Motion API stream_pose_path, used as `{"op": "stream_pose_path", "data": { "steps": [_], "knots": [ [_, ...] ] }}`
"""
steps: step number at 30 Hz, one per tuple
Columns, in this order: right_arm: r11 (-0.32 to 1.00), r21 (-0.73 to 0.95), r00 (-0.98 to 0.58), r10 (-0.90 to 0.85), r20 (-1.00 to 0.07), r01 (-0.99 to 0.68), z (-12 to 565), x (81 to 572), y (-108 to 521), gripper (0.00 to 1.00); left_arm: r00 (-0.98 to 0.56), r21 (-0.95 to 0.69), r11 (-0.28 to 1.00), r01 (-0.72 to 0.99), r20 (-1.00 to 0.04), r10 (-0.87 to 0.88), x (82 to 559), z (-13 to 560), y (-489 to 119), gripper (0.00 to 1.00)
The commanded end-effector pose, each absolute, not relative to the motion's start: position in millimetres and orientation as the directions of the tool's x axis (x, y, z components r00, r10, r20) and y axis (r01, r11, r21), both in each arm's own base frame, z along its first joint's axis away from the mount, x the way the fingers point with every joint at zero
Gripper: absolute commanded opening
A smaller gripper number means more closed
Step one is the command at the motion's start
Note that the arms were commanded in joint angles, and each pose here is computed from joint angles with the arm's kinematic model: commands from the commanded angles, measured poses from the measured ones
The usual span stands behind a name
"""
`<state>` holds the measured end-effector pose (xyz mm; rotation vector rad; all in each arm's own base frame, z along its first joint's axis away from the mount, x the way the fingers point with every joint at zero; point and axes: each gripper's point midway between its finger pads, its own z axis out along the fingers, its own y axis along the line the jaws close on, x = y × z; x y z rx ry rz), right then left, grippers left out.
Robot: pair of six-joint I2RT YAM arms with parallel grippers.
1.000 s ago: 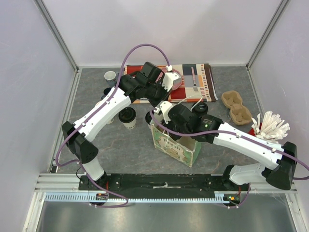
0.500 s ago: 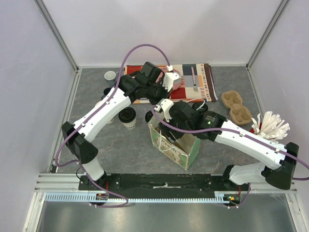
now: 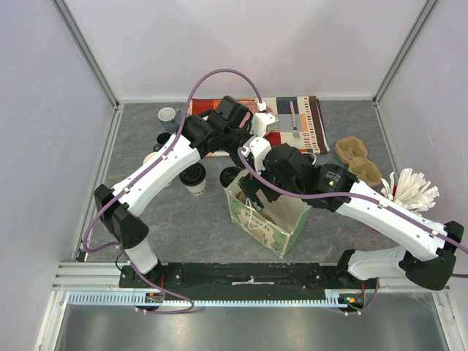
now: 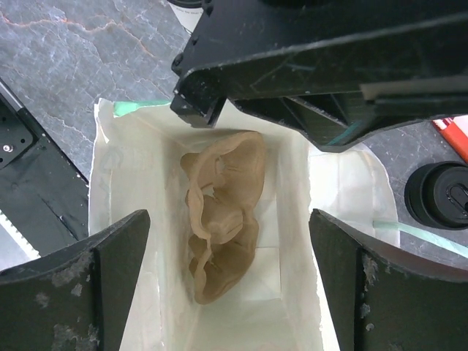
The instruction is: Pack the takeout coffee
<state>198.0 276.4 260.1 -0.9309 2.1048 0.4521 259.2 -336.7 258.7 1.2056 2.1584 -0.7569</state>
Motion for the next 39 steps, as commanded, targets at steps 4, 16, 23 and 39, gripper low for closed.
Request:
{"op": "stream_pose_path", "data": {
  "steps": [4, 16, 23, 39],
  "knots": [
    [0.686, 0.007, -0.388, -0.404, -0.828, -0.728, 300.2, 201.3, 270.7, 0.98, -0.444, -0.222, 0.431, 0.875, -0.720, 0.533, 251.5, 275.2, -335.6, 0.02],
    [0.668, 0.025, -0.376, -0.387, -0.842, -0.744, 317.9, 194.3, 268.7, 0.98, -0.442, -0.216, 0.431, 0.876, -0.718, 0.538, 252.0, 273.6, -334.6, 0.02],
    [0.658, 0.032, -0.366, -0.377, -0.851, -0.752, 325.1, 192.9, 270.2, 0.98, -0.439, -0.212, 0.431, 0.877, -0.720, 0.537, 252.0, 274.3, -334.2, 0.02],
    [0.851, 0.258, -0.598, -0.078, -0.798, -0.456, 316.3, 194.0, 243.3, 0.84, -0.519, -0.245, 0.524, 0.816, -0.710, 0.477, 254.1, 268.0, -328.7, 0.02]
  ]
}}
